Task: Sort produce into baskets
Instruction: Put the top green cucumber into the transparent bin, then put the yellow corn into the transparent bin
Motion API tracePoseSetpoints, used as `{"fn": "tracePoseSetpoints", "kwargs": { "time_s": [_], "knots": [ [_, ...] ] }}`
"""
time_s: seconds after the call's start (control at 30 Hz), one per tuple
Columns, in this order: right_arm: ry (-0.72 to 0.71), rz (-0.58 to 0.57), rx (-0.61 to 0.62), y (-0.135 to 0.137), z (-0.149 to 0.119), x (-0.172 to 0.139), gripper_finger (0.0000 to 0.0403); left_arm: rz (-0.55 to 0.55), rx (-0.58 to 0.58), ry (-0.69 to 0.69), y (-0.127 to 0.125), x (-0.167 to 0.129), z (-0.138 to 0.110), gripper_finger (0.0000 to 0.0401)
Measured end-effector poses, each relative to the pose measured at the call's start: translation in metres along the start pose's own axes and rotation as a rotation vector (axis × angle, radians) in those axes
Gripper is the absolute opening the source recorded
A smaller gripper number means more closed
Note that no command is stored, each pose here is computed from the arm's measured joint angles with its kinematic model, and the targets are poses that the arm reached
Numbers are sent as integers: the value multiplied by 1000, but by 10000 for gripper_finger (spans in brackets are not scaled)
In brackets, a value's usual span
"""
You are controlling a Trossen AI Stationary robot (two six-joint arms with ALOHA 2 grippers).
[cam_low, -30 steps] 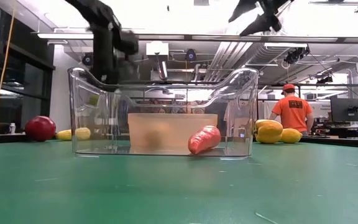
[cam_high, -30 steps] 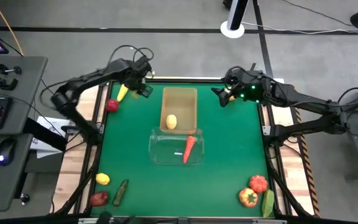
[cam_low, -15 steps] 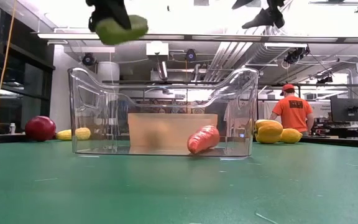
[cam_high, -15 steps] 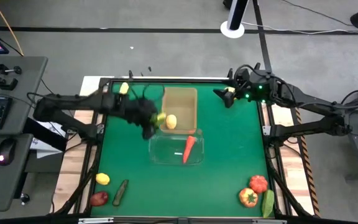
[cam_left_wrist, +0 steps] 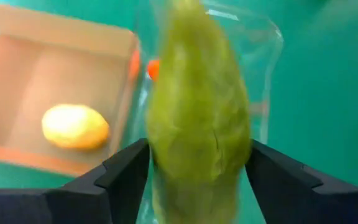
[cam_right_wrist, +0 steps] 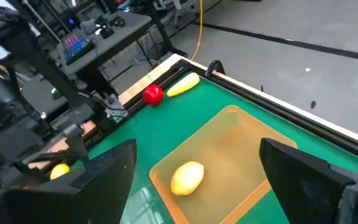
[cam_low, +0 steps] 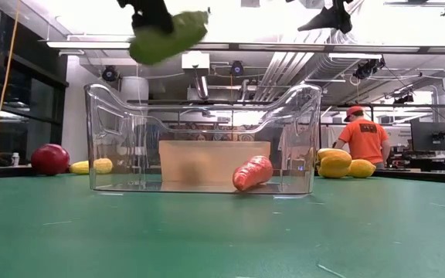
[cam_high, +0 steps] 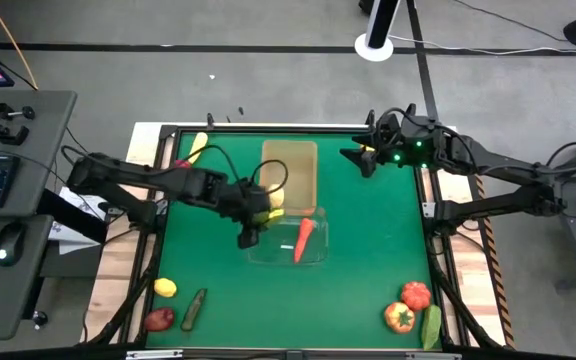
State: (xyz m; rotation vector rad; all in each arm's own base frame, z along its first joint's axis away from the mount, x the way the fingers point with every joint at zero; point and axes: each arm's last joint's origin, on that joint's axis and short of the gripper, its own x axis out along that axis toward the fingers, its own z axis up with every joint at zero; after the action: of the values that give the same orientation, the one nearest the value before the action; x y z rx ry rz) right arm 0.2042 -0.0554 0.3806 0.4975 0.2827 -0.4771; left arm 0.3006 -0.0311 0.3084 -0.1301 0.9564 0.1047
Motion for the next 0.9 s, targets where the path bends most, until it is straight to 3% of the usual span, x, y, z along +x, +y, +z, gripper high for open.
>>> {"fn": "tracePoseSetpoints", "kwargs": {
  "time_s": [0.17, 0.33, 0.6, 0.73, 0.9],
  "knots": [
    [2, 3, 3, 1, 0, 2, 332, -22, -25, -7, 10, 11, 7, 279],
    [10, 28, 68, 2, 0, 2, 332, -8, -171, 83, 6, -1, -6, 288],
    [18, 25, 78, 3, -2, 3, 332, 235, -321, 137, 5, -23, -47, 287],
    [-1, -11, 67, 0, -1, 3, 332, 354, -395, 269, 38, -38, -64, 286],
    [-32, -85, 74, -7, 3, 6, 332, 477, -607, 250, 103, -62, -66, 286]
  ]
}}
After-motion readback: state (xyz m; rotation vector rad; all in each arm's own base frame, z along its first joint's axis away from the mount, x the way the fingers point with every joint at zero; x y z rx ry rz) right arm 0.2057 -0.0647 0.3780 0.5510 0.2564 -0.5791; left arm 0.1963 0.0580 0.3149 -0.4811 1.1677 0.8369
